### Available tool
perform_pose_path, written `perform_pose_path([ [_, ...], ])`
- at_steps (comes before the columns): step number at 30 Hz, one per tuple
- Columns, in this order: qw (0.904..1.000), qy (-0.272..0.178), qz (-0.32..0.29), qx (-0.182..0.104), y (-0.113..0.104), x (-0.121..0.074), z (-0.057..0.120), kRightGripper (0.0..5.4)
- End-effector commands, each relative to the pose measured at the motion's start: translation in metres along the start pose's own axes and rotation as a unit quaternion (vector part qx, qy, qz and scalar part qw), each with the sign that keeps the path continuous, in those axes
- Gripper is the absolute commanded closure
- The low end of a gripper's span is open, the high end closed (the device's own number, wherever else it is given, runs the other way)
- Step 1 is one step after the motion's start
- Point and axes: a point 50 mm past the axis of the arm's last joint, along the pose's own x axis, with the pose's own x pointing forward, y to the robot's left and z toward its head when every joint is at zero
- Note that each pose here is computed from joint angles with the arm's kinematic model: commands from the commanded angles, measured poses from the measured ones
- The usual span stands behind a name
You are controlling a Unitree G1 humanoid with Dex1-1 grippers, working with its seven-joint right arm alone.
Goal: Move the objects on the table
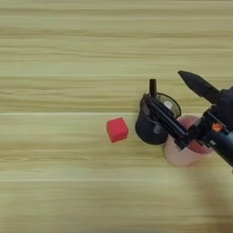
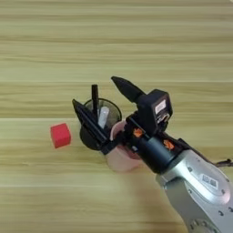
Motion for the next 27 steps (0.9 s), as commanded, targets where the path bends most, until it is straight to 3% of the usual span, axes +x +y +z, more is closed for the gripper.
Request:
perform_pose_path([
  [1,0.9980,-0.035,0.027,-0.045,0.007,-0.003,0.014,0.03],
  [6,0.9973,-0.027,0.054,-0.041,0.014,-0.009,0.009,0.03],
  [15,0.9963,0.032,0.080,0.002,0.029,-0.020,-0.013,0.03],
  [27,0.9923,0.079,0.094,0.015,0.041,-0.024,-0.039,0.03],
])
